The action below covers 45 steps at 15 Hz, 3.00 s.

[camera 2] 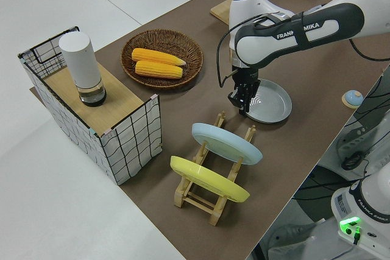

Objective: Pick gray plate from table and place it on lower plate rack with left arm

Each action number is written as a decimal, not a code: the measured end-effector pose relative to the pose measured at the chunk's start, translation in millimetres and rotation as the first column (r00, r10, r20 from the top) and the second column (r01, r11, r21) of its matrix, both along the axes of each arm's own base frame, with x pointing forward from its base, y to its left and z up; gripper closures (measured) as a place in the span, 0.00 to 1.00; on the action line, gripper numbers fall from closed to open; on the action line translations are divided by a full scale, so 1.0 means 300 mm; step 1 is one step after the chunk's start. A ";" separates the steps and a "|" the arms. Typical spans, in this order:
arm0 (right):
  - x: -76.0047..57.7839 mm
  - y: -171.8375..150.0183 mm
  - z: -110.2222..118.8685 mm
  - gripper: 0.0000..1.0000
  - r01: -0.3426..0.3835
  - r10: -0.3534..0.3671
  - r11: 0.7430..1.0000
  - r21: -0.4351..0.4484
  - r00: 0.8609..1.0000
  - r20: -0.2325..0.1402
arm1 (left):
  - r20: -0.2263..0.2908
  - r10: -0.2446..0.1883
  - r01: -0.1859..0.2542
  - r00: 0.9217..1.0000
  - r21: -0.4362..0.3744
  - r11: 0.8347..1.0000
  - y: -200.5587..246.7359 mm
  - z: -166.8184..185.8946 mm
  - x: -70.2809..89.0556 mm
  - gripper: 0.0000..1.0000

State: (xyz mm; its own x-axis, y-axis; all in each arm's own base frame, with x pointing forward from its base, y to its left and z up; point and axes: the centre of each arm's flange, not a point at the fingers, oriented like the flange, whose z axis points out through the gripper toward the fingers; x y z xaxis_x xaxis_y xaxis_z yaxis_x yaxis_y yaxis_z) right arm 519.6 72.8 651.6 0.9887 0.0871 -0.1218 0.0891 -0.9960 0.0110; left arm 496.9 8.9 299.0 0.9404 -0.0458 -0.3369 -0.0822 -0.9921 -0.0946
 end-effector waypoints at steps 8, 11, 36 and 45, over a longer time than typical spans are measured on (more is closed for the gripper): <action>0.000 0.000 0.000 0.01 0.000 0.000 1.000 0.000 1.000 0.000 | 0.039 0.018 -0.018 0.999 0.003 1.000 0.020 0.168 0.076 0.97; 0.000 0.000 0.000 0.01 0.000 0.000 1.000 0.000 1.000 0.000 | 0.046 0.031 -0.031 0.998 0.006 0.999 0.024 0.309 0.116 0.98; 0.000 0.000 0.000 0.01 0.000 0.000 1.000 0.000 1.000 0.000 | 0.008 0.254 -0.172 0.967 0.758 0.630 0.130 0.498 0.045 0.98; 0.000 0.000 0.000 0.01 0.000 0.000 1.000 0.000 1.000 0.000 | 0.026 0.266 -0.174 0.964 0.818 0.549 0.055 0.374 0.065 0.98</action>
